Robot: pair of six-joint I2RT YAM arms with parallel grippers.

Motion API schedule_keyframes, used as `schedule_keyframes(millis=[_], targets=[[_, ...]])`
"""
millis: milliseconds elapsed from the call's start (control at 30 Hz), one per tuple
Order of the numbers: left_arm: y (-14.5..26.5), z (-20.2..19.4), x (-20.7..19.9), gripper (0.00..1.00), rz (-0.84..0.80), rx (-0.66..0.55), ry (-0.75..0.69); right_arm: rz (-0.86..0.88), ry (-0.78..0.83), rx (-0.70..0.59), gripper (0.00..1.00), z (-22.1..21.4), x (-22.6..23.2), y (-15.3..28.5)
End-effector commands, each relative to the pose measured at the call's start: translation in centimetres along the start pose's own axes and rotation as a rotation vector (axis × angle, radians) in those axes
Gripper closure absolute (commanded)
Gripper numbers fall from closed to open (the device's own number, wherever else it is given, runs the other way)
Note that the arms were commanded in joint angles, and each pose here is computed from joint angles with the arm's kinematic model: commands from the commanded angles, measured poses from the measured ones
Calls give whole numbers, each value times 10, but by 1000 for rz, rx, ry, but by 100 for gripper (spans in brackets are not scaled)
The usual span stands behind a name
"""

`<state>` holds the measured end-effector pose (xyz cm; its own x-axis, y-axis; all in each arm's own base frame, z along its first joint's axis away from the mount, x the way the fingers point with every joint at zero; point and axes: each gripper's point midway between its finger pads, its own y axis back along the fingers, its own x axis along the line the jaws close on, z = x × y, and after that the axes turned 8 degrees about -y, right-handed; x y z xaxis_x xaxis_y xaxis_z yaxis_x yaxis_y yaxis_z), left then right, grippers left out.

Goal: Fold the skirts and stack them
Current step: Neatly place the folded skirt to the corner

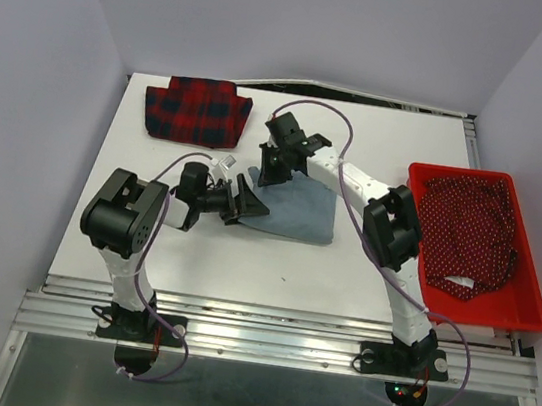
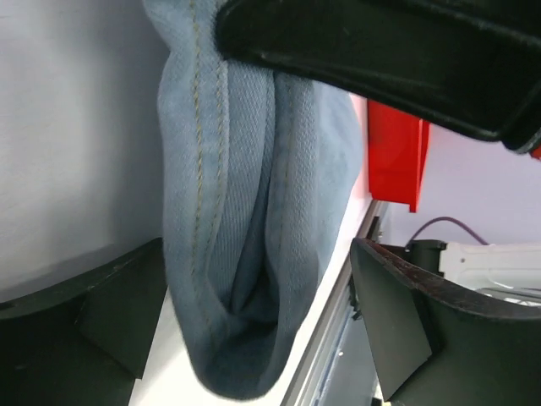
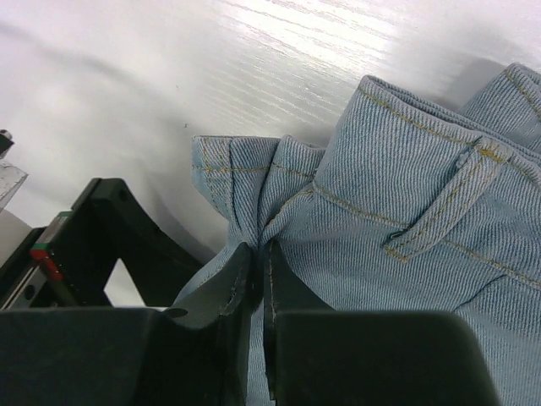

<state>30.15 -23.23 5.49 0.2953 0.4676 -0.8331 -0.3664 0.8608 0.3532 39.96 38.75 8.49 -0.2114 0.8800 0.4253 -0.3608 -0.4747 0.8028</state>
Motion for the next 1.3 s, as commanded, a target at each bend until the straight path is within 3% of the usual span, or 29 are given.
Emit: schedule_keyframes(millis=[0, 133, 333, 600, 700, 767, 800, 833, 900, 933, 967, 1000, 1033, 1100, 1267], targets=[[-8, 9, -15, 1, -75, -42, -8, 119, 4, -125, 99, 39, 40, 36], [-14, 23, 0, 18, -6, -113, 8, 103, -23, -168, 99, 53, 37, 38], [-23, 43, 4, 34, 41, -184, -5, 116, -55, -208, 99, 68, 40, 37], [-33, 58, -5, 35, -23, -225, -25, 121, -80, -187, 100, 63, 39, 29], [-33, 68, -6, 44, -10, -255, -45, 115, -82, -192, 99, 67, 34, 28], [-34, 66, 6, 55, 56, -221, -59, 112, -71, -191, 85, 66, 33, 28], [-33, 72, 6, 58, 81, -229, -88, 104, -78, -200, 58, 71, 27, 28], [-34, 82, 7, 71, 108, -233, -168, 93, -78, -217, 42, 78, 20, 33], [-31, 79, 25, 84, 227, -174, -179, 82, -79, -244, 26, 89, 11, 41], [-31, 101, 27, 92, 283, -189, -287, 62, -79, -284, 13, 103, 1, 52], [-27, 93, 42, 95, 371, -119, -280, 51, -78, -302, 10, 109, -5, 58], [-29, 123, 43, 100, 448, -149, -348, 42, -78, -321, 3, 116, -11, 64], [-26, 128, 50, 100, 506, -121, -377, 31, -79, -344, 0, 123, -18, 72], [-17, 133, 62, 100, 596, -34, -478, -15, -86, -394, 0, 139, -42, 93], [2, 196, 50, 100, 753, -32, -723, -82, -98, -426, 0, 147, -91, 125]])
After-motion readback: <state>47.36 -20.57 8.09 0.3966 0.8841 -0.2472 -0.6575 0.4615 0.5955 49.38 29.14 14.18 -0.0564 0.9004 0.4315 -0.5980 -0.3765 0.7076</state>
